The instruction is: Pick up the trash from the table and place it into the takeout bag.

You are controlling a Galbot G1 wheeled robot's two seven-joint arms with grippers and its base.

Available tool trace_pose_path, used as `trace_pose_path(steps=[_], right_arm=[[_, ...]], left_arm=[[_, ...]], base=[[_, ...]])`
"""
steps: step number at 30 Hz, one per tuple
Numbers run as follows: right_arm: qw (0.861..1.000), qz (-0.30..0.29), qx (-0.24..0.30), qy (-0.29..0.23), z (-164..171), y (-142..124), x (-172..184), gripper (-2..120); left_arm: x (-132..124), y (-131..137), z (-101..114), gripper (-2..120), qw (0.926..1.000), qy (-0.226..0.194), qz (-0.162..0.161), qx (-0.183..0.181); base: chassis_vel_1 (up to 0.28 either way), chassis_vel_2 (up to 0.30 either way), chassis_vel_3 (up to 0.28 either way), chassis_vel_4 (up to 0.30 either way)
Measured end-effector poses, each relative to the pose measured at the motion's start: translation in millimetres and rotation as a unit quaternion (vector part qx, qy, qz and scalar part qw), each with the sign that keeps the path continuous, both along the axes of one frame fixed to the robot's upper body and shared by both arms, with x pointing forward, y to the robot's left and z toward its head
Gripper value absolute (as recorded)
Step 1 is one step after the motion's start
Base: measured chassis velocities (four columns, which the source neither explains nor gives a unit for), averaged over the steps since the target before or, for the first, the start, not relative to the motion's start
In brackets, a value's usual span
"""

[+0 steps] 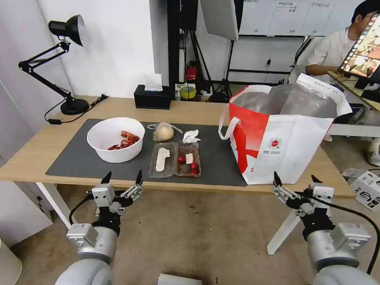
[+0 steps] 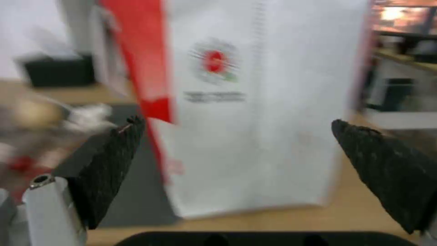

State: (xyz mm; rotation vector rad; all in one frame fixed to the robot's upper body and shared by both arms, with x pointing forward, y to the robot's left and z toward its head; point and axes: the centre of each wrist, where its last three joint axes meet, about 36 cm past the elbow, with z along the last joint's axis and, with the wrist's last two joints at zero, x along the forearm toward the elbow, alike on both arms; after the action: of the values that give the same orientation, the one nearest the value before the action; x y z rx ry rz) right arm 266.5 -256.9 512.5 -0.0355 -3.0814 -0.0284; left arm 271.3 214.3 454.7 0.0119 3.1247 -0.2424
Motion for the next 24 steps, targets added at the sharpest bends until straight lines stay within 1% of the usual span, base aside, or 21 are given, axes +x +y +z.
trace_pose_path(steps=[1,2,4,5,8,13,17,19,21,23,24], right_arm=[[1.0,0.0,0.0,0.0,0,0,0,100],[0.999,0.02,0.02,-0.015,-7,0,4,100],[0.998,0.036,0.034,-0.028,-13,0,7,100],[0.998,0.036,0.034,-0.028,-13,0,7,100],[0.996,0.064,0.043,-0.043,-21,1,14,100],[0.995,0.071,0.044,-0.046,-23,2,16,100],[0.995,0.073,0.043,-0.046,-24,2,18,100],[0.995,0.074,0.041,-0.046,-24,2,18,100],[0.995,0.075,0.04,-0.046,-24,2,18,100],[0.995,0.077,0.037,-0.045,-24,1,18,100],[0.995,0.077,0.037,-0.045,-24,1,18,100]], left_arm=[[0,0,0,100,1.0,0.0,0.0,0.0],[0,1,-3,100,1.0,-0.006,0.001,0.004],[0,3,-8,100,0.9998,-0.015,0.003,0.011],[0,3,-8,100,0.9998,-0.015,0.003,0.011],[-1,5,-11,100,0.9997,-0.019,0.004,0.015],[0,3,-15,100,0.9997,-0.019,0.002,0.013],[1,-5,-20,100,0.9999,-0.016,-0.002,0.001],[3,-13,-24,100,0.9999,-0.012,-0.003,-0.011],[3,-15,-24,100,0.9998,-0.012,-0.004,-0.015],[5,-26,-25,100,0.9987,-0.009,-0.011,-0.049],[5,-26,-25,100,0.9987,-0.009,-0.011,-0.049]], base=[[0.0,0.0,0.0,0.0],[0.0,0.0,0.0,0.0],[0.0,0.0,0.0,0.0],[0.0,0.0,0.0,0.0],[0.0,0.0,0.0,0.0],[0.0,0.0,0.0,0.0],[0.0,0.0,0.0,0.0],[0.0,0.0,0.0,0.0],[0.0,0.0,0.0,0.0],[0.0,0.0,0.0,0.0],[0.0,0.0,0.0,0.0]])
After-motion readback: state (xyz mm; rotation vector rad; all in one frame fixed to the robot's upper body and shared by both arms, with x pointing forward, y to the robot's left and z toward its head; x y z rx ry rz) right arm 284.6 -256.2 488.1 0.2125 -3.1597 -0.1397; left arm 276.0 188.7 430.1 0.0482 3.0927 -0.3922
